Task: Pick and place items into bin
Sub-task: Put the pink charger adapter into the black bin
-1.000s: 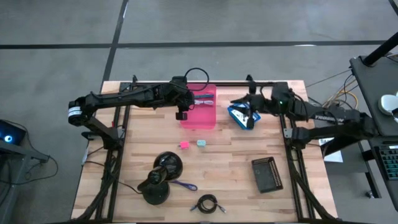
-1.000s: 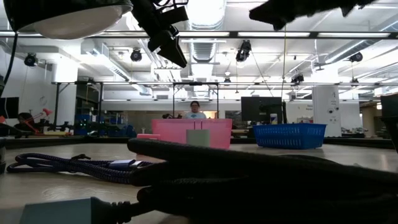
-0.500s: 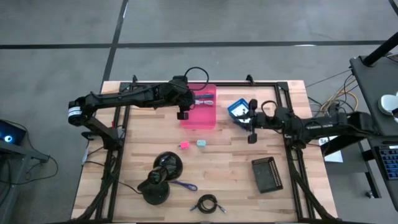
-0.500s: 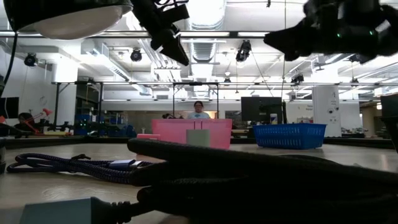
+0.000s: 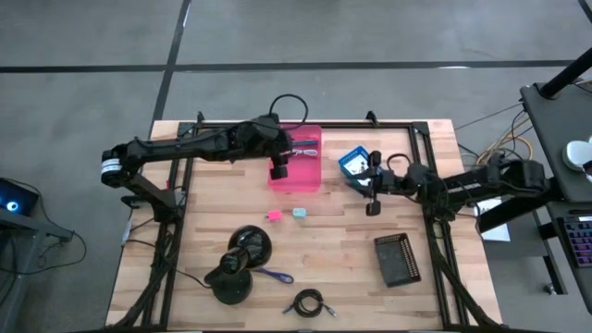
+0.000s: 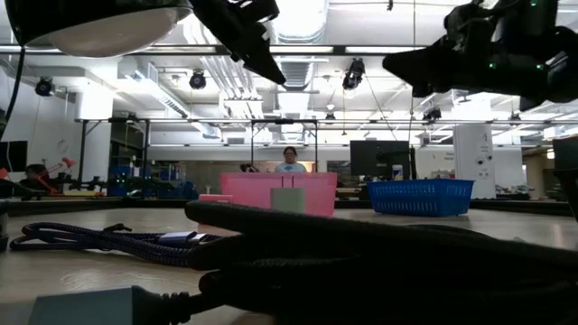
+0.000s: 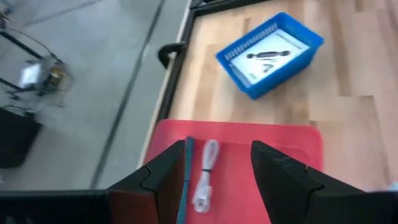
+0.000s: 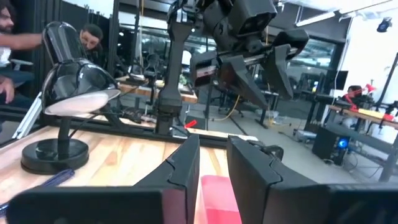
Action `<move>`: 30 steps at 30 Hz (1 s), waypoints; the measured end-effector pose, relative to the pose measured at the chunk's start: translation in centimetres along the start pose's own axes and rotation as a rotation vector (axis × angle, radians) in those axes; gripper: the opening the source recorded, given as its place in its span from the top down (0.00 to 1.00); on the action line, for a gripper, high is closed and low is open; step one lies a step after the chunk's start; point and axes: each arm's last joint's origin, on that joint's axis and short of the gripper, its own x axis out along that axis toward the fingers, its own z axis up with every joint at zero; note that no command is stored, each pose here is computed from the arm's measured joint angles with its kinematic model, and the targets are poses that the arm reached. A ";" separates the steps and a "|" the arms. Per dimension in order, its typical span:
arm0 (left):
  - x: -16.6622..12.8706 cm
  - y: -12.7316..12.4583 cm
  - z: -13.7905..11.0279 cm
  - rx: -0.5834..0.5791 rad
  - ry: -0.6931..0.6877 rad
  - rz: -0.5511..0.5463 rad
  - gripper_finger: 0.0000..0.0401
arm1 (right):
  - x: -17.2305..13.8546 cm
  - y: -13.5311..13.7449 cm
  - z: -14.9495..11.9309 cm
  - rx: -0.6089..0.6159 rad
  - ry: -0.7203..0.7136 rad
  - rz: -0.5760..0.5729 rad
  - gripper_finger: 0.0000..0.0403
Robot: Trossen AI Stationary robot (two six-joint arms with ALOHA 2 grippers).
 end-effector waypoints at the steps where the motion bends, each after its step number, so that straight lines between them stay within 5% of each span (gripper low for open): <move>1: 0.0 -0.1 0.0 -0.012 -0.001 -0.020 0.58 | 0.3 0.0 0.0 0.007 0.006 0.001 0.82; 10: 0.1 -1.4 -0.2 -0.221 -0.004 -0.293 0.58 | 2.5 -0.2 -1.0 0.109 0.071 0.006 0.82; 30: 2.9 -9.1 -2.5 -0.111 0.334 -0.422 0.58 | 2.3 -0.2 -0.7 0.060 0.058 0.005 0.83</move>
